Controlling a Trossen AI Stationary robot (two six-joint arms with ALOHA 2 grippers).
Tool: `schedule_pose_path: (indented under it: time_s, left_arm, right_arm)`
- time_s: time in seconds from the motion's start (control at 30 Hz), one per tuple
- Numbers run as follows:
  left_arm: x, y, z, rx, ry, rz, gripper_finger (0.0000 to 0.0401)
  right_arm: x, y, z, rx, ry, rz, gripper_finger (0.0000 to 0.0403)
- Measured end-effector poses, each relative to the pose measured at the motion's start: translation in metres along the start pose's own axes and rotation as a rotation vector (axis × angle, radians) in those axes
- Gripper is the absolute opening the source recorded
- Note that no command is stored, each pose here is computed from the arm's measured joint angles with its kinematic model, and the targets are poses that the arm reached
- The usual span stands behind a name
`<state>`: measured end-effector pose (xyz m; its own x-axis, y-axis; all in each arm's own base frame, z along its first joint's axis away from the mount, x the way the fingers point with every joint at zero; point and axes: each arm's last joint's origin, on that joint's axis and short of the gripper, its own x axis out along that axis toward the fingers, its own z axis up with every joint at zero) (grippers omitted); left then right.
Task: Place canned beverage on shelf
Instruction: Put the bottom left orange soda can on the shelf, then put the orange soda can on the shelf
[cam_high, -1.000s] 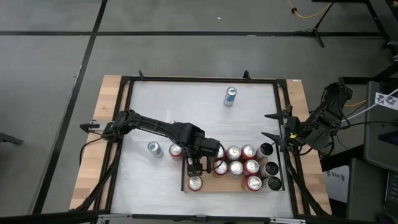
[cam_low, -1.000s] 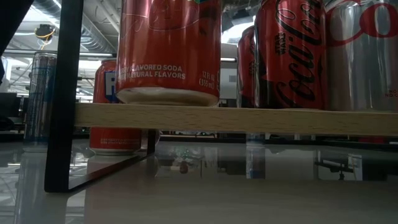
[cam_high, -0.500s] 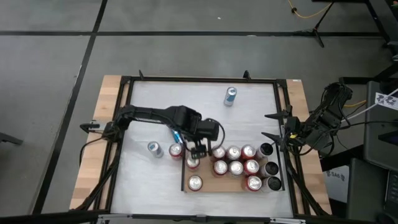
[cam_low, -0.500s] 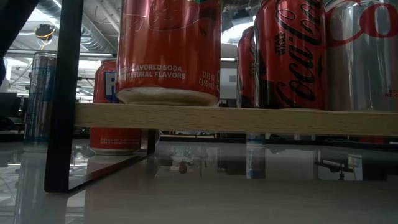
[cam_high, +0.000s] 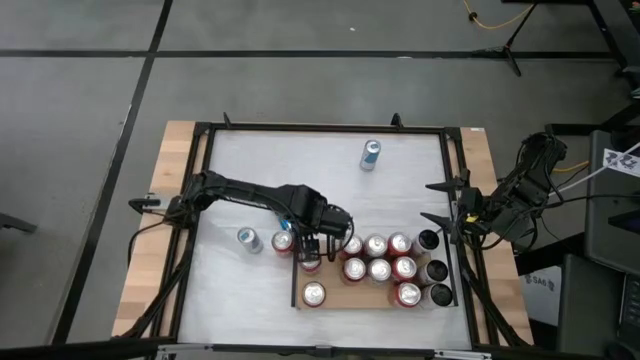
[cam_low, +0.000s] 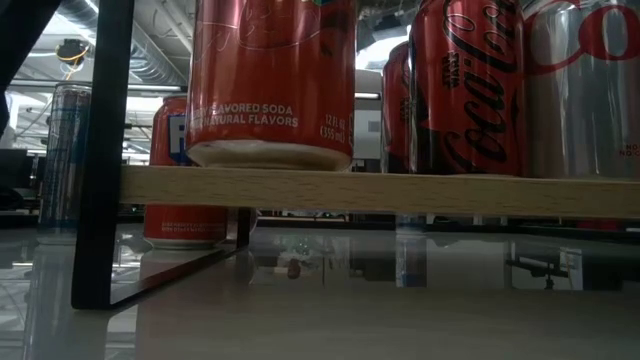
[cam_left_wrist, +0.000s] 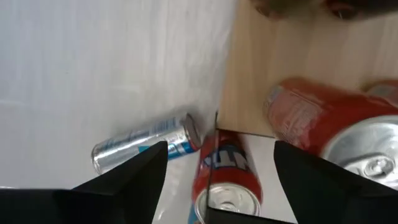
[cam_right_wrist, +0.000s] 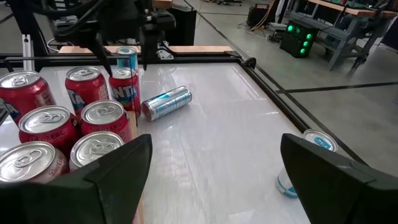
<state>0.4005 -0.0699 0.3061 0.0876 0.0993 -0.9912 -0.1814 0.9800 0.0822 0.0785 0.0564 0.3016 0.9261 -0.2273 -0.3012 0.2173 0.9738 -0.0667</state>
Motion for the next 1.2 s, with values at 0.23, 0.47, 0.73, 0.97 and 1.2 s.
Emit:
schedule_pose_path:
  time_s: [0.23,0.47,0.73,0.97,1.2]
  left_arm:
    - [0.002,-0.017,-0.006,0.042,-0.002,-0.002,0.0267]
    - [0.000,-0.030,-0.006,0.066,-0.053,-0.025,0.0267]
    - [-0.001,-0.039,-0.008,0.049,-0.061,-0.061,0.0267]
    - [-0.009,-0.035,-0.006,0.016,-0.080,-0.078,0.0267]
    - [-0.045,-0.011,-0.001,-0.038,-0.154,-0.094,0.0267]
  right_arm:
    - [0.000,0.000,0.000,-0.001,0.000,0.000,0.0347]
    - [0.000,0.000,0.000,-0.001,0.000,0.000,0.0347]
    - [0.000,0.000,0.000,-0.001,0.000,-0.001,0.0347]
    - [0.000,0.000,0.000,-0.001,0.000,0.000,0.0347]
    - [0.000,0.000,0.000,-0.001,0.001,-0.001,0.0347]
